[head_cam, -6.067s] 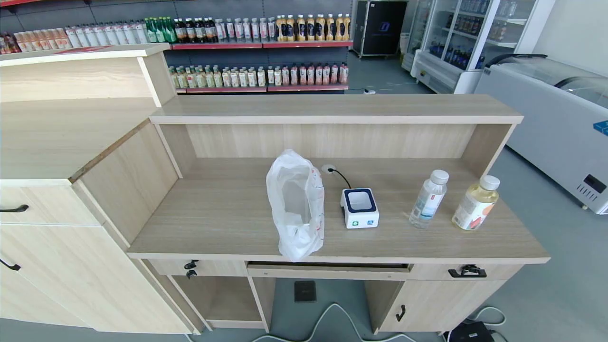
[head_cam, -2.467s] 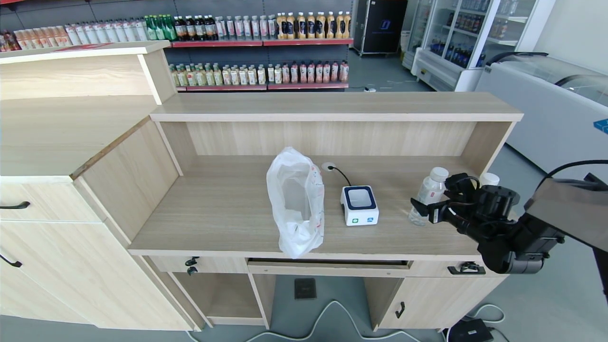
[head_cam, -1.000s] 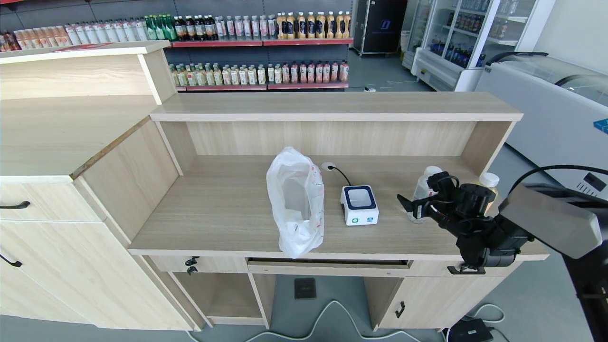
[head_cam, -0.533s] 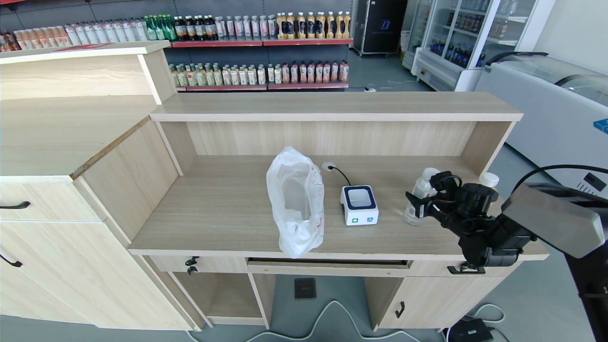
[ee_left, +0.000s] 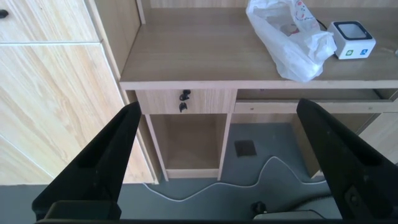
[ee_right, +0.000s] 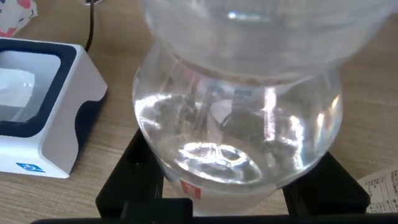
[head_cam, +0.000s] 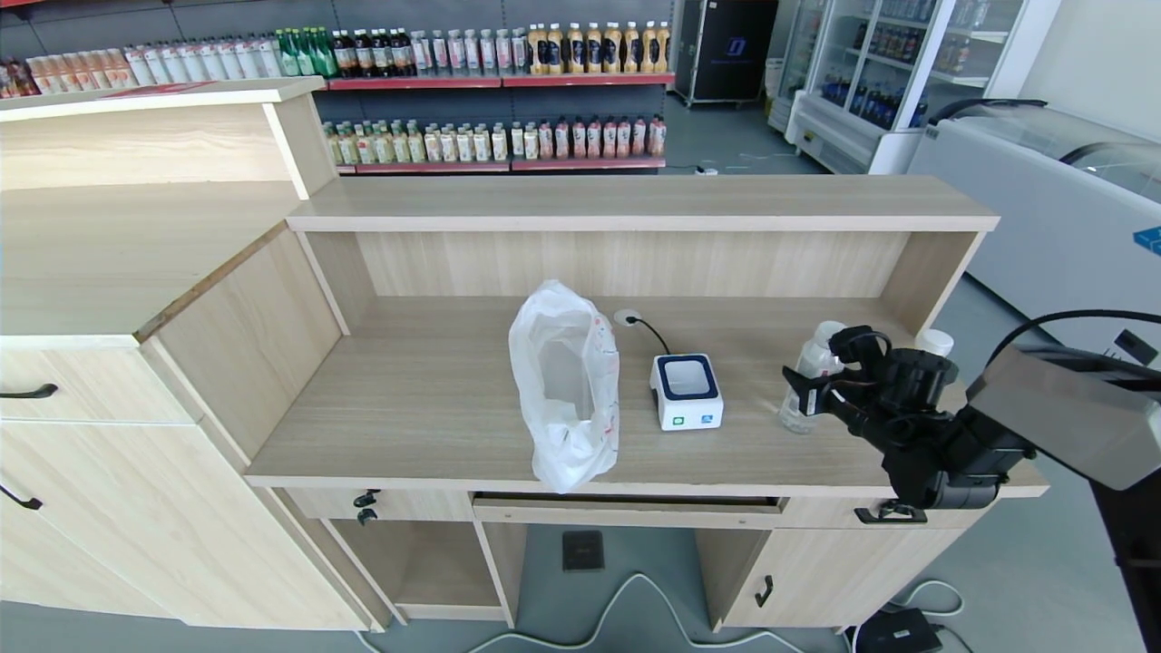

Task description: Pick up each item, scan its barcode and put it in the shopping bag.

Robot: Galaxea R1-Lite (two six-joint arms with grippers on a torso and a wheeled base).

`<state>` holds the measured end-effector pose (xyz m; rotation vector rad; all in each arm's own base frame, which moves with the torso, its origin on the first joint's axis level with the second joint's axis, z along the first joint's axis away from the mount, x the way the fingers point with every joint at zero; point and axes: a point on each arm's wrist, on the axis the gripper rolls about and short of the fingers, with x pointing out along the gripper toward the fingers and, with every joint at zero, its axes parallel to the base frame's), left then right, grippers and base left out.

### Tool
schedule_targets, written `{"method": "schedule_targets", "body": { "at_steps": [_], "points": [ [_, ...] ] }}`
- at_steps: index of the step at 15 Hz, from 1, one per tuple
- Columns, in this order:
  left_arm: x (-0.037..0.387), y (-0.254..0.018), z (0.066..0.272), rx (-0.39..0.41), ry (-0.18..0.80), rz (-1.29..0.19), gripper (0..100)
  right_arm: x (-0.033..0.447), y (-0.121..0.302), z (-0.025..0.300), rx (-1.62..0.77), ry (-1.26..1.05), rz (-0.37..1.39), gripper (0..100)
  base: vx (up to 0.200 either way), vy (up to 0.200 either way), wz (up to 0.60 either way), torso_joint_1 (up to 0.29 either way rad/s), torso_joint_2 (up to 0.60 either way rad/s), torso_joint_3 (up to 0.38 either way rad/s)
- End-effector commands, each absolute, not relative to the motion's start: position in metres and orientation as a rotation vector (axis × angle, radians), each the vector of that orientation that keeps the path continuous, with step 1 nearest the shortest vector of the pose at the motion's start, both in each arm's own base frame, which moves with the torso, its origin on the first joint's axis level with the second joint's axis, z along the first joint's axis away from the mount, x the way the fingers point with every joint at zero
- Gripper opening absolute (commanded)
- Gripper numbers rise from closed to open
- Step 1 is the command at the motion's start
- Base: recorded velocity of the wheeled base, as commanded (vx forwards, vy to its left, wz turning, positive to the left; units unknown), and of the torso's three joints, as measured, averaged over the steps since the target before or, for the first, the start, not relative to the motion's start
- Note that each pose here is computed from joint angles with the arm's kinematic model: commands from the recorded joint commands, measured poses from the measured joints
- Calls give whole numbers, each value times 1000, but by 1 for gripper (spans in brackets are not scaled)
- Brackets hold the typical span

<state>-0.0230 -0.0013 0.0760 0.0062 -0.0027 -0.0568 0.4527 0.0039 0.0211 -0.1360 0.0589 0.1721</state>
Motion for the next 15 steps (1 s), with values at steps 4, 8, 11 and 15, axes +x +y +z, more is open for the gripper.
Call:
{"method": "schedule_targets", "body": {
  "at_steps": [4,8,11,15],
  "points": [
    [-23,-1,76,6,-2,-57,100,429,4,109,52,64,170,0,0,0,0,0,0,0],
    [-23,-1,76,6,-2,-57,100,368,16,203,296,123,257,0,0,0,0,0,0,0],
    [-23,-1,76,6,0,-57,100,314,31,243,386,125,369,0,0,0,0,0,0,0],
    [-23,-1,76,6,-2,-57,100,253,52,267,438,158,513,0,0,0,0,0,0,0]
  ]
}}
